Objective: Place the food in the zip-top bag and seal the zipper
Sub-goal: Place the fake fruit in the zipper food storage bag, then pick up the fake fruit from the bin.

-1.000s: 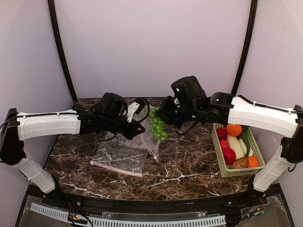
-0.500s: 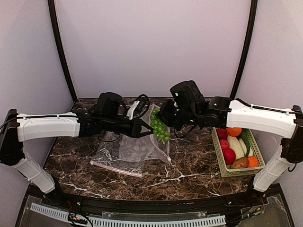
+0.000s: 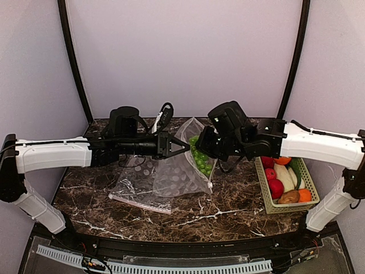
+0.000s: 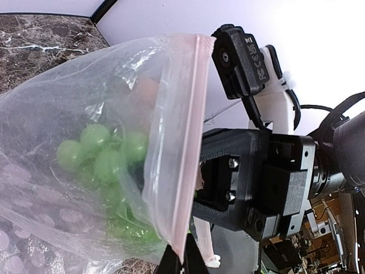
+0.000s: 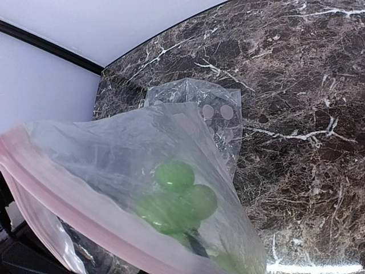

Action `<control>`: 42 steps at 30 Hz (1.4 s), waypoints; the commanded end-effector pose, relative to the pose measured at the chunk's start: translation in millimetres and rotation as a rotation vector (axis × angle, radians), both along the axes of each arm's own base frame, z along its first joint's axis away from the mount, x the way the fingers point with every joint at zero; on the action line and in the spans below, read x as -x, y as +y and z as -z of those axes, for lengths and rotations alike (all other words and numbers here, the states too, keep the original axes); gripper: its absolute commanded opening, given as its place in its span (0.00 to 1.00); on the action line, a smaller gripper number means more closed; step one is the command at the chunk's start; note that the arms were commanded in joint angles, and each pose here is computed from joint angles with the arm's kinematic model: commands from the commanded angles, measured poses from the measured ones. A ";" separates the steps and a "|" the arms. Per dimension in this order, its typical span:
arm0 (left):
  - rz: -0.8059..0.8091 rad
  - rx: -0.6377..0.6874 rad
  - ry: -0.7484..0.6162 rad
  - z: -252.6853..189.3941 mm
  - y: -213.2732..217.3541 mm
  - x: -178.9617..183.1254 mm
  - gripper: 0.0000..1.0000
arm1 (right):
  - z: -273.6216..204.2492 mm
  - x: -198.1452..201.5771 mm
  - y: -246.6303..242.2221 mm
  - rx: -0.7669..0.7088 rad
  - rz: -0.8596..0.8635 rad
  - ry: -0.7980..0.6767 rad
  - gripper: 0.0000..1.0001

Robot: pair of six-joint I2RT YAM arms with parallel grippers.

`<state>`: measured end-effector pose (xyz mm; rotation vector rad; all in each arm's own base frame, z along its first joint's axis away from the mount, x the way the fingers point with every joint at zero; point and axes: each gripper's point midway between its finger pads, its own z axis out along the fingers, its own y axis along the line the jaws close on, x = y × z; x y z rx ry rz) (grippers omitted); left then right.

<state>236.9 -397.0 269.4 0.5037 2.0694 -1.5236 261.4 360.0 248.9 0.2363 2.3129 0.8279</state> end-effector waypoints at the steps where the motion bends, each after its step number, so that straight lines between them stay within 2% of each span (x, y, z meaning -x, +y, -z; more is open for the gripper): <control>1: 0.006 0.046 0.010 -11.4 -0.1 3.3 0.01 | -13.4 8.9 -2.2 0.069 -0.074 -0.069 0.00; 3: 0.003 0.028 0.019 -5.8 1.1 2.0 0.01 | -15.1 12.3 -1.9 0.095 -0.093 -0.078 0.04; 7: -0.003 0.007 0.029 2.1 3.2 1.8 0.01 | -20.1 18.5 -0.6 0.118 -0.126 -0.101 0.31; 15: -0.017 -0.024 0.027 9.3 7.0 0.4 0.01 | -30.2 25.5 -5.1 0.116 -0.169 -0.132 0.58; 21: -0.040 -0.032 0.027 11.9 11.6 -3.3 0.01 | -48.8 34.7 -8.3 0.074 -0.226 -0.186 0.66; 24: -0.059 -0.049 0.022 15.6 16.3 -5.4 0.01 | -65.0 46.2 -5.9 0.016 -0.307 -0.241 0.74; 29: -0.132 -0.144 -0.003 35.0 36.6 -9.4 0.01 | -90.2 63.7 -23.7 -0.041 -0.372 -0.331 0.82; 36: -0.182 -0.266 -0.037 62.7 65.4 -2.8 0.01 | -73.0 60.4 -98.9 0.157 -0.226 -0.338 0.93; 42: -0.202 -0.297 -0.041 74.7 81.3 5.4 0.01 | -21.4 50.5 -170.7 0.407 -0.086 -0.139 0.97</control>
